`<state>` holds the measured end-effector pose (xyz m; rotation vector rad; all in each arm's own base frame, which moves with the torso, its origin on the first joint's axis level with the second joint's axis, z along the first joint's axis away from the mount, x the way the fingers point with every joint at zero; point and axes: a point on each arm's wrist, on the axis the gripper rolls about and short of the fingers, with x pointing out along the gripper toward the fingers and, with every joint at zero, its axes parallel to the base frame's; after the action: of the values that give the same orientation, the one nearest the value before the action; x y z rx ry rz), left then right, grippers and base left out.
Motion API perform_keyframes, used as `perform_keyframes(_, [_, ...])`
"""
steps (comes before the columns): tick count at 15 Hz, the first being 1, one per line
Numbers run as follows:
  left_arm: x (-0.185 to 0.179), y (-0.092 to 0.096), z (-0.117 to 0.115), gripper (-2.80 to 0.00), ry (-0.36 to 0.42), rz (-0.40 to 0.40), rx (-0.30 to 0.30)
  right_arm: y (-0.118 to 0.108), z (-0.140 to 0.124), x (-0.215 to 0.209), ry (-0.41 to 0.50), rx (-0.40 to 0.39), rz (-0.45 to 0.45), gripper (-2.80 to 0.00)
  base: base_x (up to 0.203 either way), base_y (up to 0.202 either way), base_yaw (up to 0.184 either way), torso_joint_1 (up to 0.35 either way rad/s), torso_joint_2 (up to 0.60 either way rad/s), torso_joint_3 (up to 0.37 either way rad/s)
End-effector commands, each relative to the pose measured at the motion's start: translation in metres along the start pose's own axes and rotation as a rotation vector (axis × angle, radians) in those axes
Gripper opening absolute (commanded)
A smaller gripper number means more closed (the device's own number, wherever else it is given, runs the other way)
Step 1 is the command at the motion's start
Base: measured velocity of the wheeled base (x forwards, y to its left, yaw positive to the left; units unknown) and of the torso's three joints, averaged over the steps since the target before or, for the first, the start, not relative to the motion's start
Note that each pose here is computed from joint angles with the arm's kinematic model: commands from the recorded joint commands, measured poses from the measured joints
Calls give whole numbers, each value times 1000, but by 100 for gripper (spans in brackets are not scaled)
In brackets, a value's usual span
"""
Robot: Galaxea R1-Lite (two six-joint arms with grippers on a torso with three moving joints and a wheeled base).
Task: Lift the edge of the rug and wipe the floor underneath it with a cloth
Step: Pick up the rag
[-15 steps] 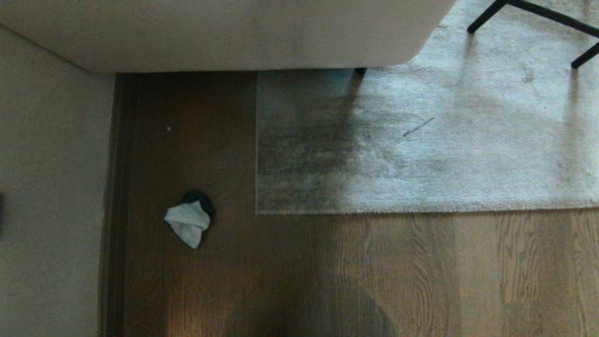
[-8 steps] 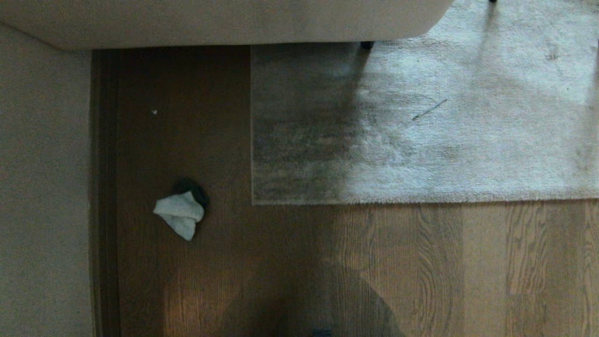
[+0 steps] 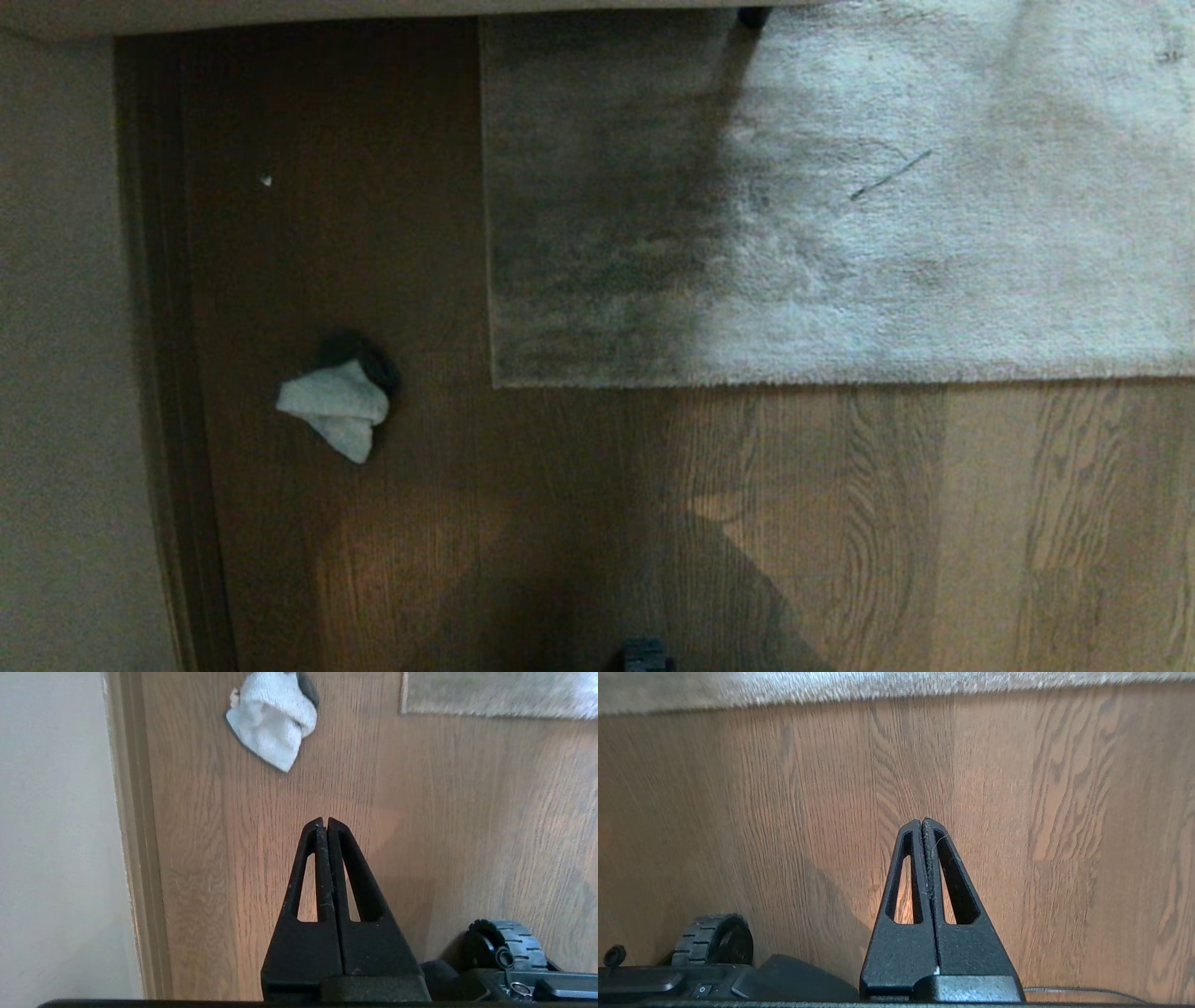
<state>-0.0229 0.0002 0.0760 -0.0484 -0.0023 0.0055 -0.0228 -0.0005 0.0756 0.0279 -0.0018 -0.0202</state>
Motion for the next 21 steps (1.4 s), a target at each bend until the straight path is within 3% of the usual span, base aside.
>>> perform_keyframes(1, [0, 0, 0, -280, 1, 1, -1, 0, 0, 0, 1, 0, -1, -280, 0, 0, 0, 4, 0, -196])
perform_keyframes(11, [0, 0, 0, -280, 1, 1, -1, 0, 0, 0, 1, 1, 0, -280, 0, 0, 0, 1, 5, -187])
perform_keyframes(21, [0, 0, 0, -280, 1, 1, -1, 0, 0, 0, 1, 1, 0, -280, 0, 0, 0, 1, 1, -9])
